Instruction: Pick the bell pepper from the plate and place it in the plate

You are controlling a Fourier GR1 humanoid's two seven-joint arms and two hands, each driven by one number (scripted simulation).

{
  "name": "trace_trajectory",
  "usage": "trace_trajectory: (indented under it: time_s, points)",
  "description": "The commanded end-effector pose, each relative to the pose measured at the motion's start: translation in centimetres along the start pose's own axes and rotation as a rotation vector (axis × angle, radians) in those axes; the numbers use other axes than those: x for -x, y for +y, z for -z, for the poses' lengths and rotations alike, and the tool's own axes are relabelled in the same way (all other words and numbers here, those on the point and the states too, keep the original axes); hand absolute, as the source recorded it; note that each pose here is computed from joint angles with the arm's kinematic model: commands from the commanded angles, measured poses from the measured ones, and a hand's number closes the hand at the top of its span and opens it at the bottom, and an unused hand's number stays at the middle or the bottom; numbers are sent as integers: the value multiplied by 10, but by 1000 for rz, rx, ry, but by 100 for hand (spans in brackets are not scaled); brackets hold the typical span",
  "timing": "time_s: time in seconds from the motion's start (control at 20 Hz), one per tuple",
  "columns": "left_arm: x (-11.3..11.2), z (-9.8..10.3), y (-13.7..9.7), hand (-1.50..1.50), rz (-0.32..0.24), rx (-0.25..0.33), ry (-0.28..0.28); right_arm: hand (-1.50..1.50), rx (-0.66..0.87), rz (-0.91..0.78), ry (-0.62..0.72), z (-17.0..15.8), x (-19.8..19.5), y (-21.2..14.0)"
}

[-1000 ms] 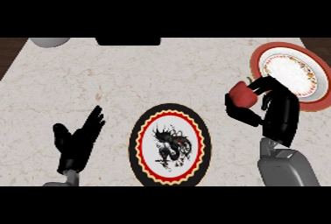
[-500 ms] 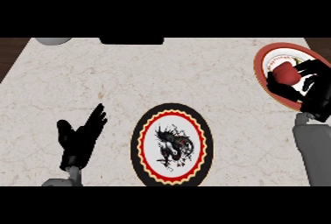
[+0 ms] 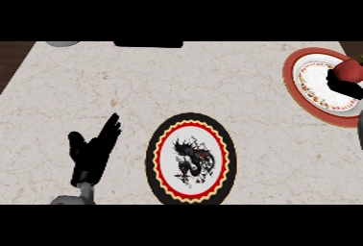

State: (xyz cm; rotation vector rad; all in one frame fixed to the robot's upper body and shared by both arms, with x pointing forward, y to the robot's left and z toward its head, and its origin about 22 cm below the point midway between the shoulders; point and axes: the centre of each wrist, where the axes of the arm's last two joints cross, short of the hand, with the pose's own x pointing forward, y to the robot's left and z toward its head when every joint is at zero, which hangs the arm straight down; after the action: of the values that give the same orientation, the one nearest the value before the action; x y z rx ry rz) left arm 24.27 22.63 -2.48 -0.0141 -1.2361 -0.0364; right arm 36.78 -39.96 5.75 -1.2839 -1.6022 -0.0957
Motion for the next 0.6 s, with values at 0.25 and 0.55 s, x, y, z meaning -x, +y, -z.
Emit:
trace_trajectory:
  time_s: [0.25,0.55]
  points:
    - [-9,4,-8,0,7,54,1,-150,-132,-208,197,25,42,-31]
    - [-4,8,-16,0,-1,40,9,-150,-330,-122,194,14,50,-23]
